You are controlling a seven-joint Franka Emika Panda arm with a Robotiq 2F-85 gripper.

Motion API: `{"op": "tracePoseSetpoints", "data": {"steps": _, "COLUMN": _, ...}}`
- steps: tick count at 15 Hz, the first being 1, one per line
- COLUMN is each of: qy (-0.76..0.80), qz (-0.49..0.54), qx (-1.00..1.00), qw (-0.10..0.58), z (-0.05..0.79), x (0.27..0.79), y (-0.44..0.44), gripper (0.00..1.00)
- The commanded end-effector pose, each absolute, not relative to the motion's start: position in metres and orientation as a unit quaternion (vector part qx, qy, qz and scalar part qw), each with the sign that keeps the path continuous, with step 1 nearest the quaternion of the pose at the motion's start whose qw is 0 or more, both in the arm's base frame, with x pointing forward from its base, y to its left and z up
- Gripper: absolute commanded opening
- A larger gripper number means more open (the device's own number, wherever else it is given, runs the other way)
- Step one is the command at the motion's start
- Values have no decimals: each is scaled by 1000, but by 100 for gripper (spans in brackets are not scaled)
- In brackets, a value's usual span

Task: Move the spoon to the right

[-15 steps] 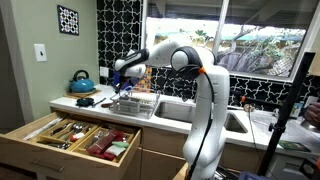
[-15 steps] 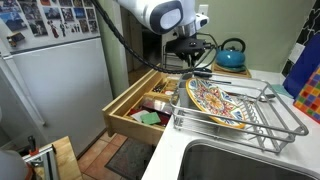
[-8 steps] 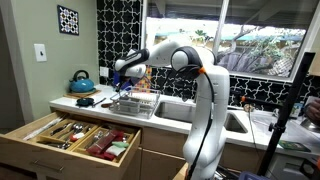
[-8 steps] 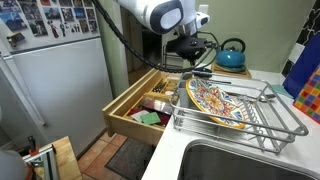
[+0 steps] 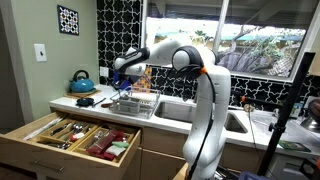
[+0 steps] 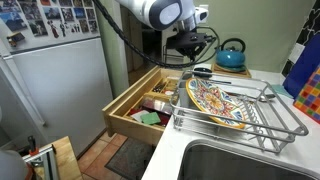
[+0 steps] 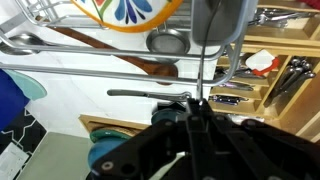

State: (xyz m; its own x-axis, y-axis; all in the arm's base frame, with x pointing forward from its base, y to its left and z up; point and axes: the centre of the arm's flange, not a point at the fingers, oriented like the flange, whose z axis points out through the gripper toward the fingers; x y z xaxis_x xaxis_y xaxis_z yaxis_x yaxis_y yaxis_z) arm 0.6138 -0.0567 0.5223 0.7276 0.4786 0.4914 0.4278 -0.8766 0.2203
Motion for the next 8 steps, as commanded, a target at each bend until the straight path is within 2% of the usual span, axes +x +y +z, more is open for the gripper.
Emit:
{"op": "tracePoseSetpoints", "data": {"steps": 1, "qy": 249, "qz": 273, "qx": 927, "qw": 62, "z": 525, "x": 605, "y": -55, "gripper": 7}}
{"op": "tracePoseSetpoints", "data": {"steps": 2, "qy": 244, "qz": 272, "qx": 929, "qw": 67, "z": 520, "x": 606, "y": -56, "gripper": 29}}
{"op": "tracePoseSetpoints", "data": {"steps": 5, "qy": 240, "qz": 259, "qx": 933, "qw": 70, "z": 508, "x": 606, "y": -57, "gripper": 40}}
{"op": "tracePoseSetpoints", "data": {"steps": 8, "qy": 233, "qz": 245, "qx": 938, "qw": 72, "z": 499, "x": 604, "y": -56, "gripper": 64}}
